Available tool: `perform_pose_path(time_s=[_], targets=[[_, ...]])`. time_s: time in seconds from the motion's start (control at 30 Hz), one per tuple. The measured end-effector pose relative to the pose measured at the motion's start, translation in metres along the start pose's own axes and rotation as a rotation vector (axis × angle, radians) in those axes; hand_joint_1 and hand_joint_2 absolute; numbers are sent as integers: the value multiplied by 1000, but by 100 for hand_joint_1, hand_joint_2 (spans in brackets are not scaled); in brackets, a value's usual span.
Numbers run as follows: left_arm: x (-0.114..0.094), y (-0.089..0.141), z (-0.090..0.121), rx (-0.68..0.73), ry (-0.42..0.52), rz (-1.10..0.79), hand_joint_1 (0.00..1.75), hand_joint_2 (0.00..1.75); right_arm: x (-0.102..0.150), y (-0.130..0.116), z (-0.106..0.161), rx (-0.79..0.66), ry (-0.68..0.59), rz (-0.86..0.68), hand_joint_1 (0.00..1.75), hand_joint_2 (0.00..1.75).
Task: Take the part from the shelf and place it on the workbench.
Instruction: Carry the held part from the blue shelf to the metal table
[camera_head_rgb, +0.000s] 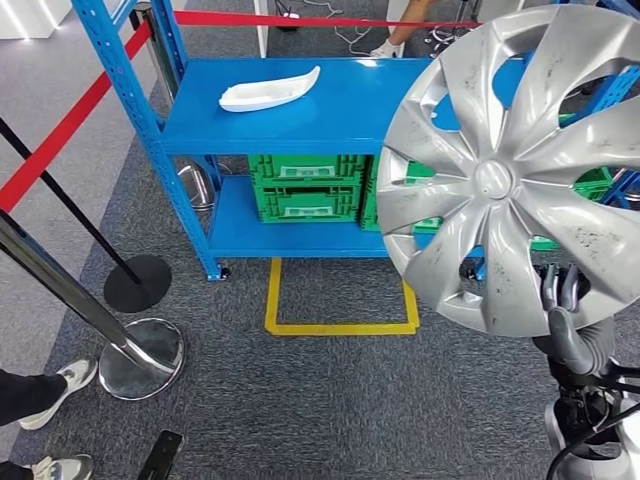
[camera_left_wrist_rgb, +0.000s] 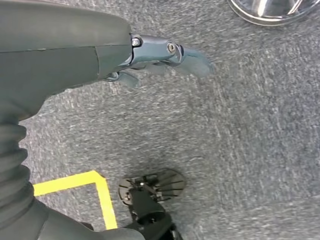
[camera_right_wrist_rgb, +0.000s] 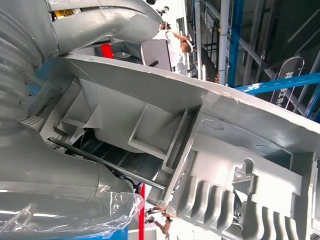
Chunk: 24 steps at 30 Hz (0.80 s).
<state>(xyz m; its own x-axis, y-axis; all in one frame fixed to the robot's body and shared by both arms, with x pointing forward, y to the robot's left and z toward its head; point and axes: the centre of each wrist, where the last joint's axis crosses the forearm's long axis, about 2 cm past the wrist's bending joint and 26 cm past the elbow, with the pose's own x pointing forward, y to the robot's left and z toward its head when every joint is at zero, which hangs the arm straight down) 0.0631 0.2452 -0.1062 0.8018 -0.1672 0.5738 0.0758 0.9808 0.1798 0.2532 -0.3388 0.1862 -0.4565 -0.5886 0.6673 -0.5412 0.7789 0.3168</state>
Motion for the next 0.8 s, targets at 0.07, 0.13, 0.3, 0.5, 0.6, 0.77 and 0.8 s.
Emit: perform_pose_path(time_s=[0.07, 0.13, 0.3, 0.5, 0.6, 0.77, 0.8], targets=[[0, 1, 0, 5, -3, -3, 0, 175, 0, 0, 0, -2, 2, 5, 175, 175], [0, 1, -1, 9, -5, -6, 0, 175, 0, 1, 1, -6, 4, 8, 175, 175], [-3, 2, 1, 11, -1, -14, 0, 175, 1, 2, 3, -8, 6, 15, 175, 175], [-3, 2, 1, 9, -3, -16, 0, 175, 1, 2, 4, -9, 5, 16, 175, 175], [-2, 2, 0, 11, -6, -18, 0, 175, 2, 2, 4, -8, 2, 17, 175, 175], [-3, 2, 1, 11, -7, -18, 0, 175, 2, 2, 4, -6, -1, 20, 175, 175], [-3, 2, 1, 12, -7, -18, 0, 175, 2, 2, 4, -7, -1, 21, 175, 175]])
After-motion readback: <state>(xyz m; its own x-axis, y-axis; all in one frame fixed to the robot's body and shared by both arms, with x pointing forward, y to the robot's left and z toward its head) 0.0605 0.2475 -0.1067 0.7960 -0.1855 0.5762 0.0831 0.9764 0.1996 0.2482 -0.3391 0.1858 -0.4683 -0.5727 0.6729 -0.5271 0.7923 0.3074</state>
